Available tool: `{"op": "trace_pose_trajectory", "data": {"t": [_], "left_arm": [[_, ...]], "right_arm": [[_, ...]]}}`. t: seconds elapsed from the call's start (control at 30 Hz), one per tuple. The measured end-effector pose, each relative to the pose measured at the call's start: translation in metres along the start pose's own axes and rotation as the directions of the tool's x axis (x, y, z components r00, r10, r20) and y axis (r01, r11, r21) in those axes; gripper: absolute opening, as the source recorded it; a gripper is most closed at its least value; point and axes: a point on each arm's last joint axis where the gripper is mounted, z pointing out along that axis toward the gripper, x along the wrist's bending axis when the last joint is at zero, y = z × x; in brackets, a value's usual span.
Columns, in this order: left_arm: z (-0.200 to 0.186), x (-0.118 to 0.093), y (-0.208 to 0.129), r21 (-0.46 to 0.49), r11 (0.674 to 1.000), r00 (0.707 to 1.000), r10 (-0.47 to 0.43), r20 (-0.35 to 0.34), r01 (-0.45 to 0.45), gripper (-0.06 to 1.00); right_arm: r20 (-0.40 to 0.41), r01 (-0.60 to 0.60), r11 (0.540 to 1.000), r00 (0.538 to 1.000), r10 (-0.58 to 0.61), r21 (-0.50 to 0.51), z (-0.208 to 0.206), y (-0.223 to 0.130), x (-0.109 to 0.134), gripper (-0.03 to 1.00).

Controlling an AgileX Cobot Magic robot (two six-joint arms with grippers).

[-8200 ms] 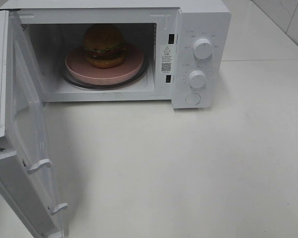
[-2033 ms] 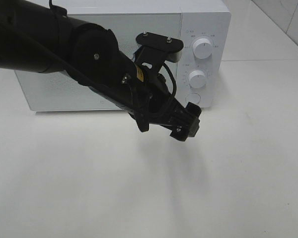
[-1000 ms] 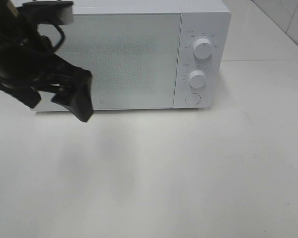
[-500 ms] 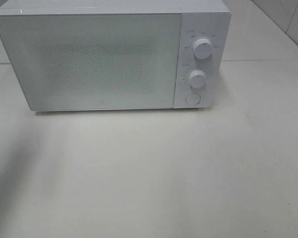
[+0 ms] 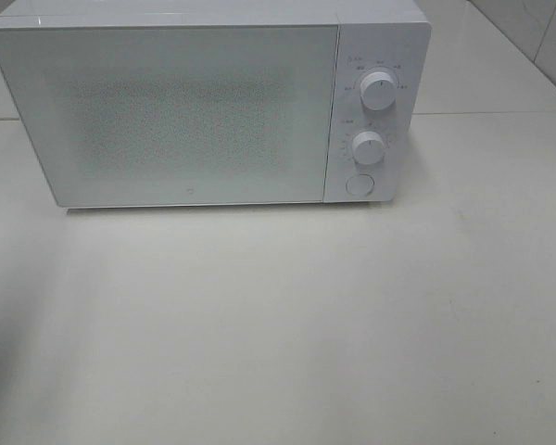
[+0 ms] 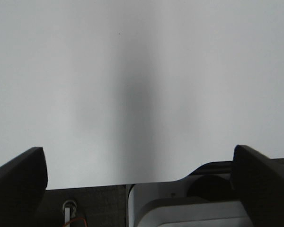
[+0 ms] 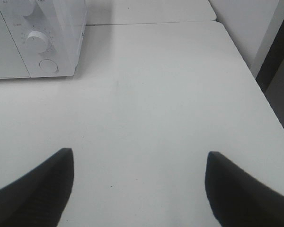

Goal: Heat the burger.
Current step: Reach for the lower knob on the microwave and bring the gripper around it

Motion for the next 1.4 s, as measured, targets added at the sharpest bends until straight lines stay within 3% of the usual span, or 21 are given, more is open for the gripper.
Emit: {"op": "trace_pose_trajectory", "data": {"t": [0.23,0.47,0.9,1.2,1.27,1.4], "left_arm": [[-0.007,0.001,-0.043,-0.141,0.99,0.999,0.021,-0.035,-0.025,0.99],[0.003,0.003,-0.083,-0.2,0.979,0.997,0.034,-0.067,-0.047,0.99],[-0.008,0.003,-0.1,-0.306,0.949,0.995,0.045,-0.089,-0.071,0.99],[-0.023,0.0,-0.118,-0.443,0.892,0.994,0.049,-0.097,-0.087,0.99],[-0.031,-0.001,-0.129,-0.516,0.851,0.993,0.053,-0.103,-0.099,0.99],[-0.036,-0.002,-0.139,-0.574,0.812,0.993,0.055,-0.109,-0.108,0.99]], "right_arm": [[0.0,0.0,1.0,1.0,0.0,0.0,0.0,0.0,0.0,0.76],[0.0,0.0,1.0,1.0,0.0,0.0,0.0,0.0,0.0,0.76],[-0.001,0.0,1.0,1.0,0.0,0.0,0.0,0.0,0.0,0.76],[-0.001,0.0,1.0,1.0,0.0,0.0,0.0,0.0,0.0,0.76],[-0.001,0.0,1.0,1.0,0.0,0.0,0.0,0.0,0.0,0.76],[-0.002,-0.001,1.0,1.0,0.001,0.0,0.0,0.0,0.0,0.76]]}}
